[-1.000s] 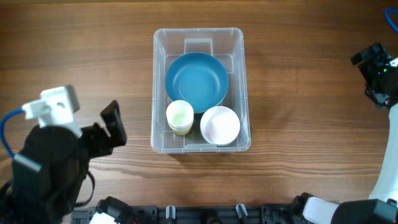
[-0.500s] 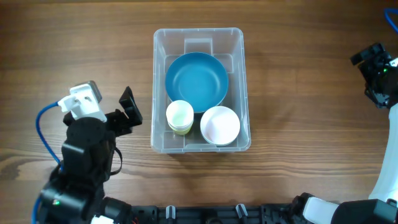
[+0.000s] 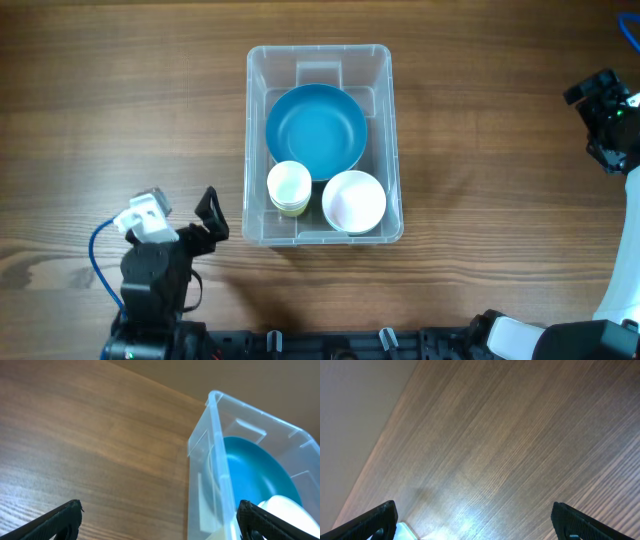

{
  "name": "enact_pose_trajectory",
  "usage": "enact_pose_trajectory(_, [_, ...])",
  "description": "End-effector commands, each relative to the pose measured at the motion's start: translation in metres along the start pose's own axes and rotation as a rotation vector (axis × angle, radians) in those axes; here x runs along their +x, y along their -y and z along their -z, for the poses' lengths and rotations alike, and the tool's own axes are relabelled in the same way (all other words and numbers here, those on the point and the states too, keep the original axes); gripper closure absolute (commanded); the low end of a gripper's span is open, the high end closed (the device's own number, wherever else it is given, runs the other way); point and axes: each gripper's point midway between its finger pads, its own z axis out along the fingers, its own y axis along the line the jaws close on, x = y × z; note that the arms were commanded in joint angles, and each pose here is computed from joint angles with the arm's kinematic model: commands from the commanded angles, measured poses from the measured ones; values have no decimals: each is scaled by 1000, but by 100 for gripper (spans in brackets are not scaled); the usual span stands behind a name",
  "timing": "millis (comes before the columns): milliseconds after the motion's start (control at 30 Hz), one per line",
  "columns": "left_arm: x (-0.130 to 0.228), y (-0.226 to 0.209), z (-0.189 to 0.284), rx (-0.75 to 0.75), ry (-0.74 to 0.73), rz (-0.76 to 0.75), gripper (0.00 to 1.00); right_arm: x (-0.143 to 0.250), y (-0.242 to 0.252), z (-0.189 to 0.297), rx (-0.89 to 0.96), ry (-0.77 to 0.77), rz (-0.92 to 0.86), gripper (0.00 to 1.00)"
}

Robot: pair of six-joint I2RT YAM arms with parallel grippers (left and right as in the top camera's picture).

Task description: Pack container

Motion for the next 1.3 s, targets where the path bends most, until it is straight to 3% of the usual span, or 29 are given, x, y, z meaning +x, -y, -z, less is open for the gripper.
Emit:
enact_pose_trajectory(0, [18, -7, -3, 13, 3, -12, 0, 1, -1, -1, -4, -5, -9, 0])
enact_pose_trajectory(433, [19, -19, -1, 9, 97, 11, 0, 1, -1, -1, -4, -5, -9, 1])
enact_pose_trajectory(633, [37, -26, -4, -19, 32, 6, 0, 1, -1, -1, -4, -5, -10, 0])
enact_pose_trajectory(1267, [38, -27, -4, -21, 29, 6, 0, 3, 1, -3, 1, -10, -9, 0])
